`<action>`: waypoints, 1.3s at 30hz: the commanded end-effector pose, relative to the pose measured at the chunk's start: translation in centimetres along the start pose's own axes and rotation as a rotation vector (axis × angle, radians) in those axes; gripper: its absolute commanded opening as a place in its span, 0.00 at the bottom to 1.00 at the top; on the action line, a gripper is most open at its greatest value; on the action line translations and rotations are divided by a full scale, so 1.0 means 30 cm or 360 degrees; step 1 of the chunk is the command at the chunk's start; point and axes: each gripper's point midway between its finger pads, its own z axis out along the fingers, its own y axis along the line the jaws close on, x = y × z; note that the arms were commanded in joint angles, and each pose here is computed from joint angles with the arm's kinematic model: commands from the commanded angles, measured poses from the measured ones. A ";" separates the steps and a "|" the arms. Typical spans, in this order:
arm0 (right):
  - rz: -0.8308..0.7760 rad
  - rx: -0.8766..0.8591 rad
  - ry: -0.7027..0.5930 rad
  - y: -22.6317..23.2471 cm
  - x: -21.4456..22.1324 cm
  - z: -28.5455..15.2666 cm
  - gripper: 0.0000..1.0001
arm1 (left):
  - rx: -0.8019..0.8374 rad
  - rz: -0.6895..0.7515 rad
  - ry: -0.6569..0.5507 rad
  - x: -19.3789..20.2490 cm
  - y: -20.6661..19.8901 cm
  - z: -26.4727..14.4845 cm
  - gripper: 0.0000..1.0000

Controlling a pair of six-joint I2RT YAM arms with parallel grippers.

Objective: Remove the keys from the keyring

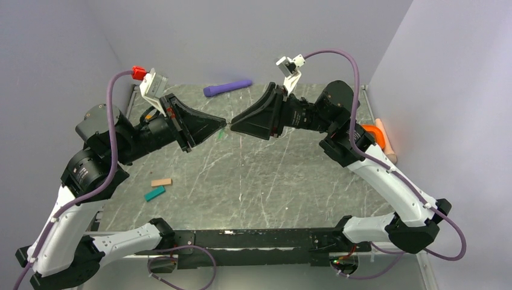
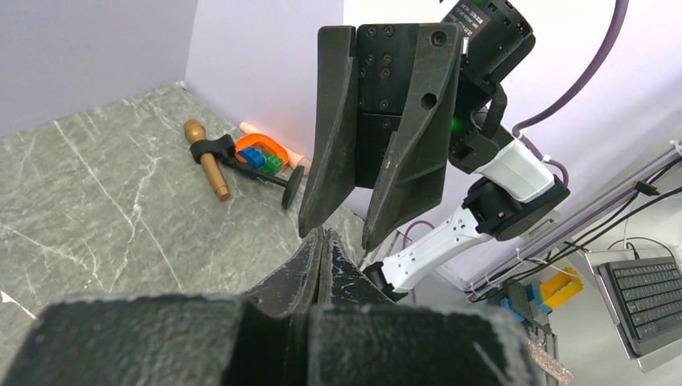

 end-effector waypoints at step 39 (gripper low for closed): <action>-0.0085 -0.0056 0.0325 0.034 0.110 -0.045 0.00 | -0.0028 0.0248 0.0049 -0.078 -0.031 -0.055 0.69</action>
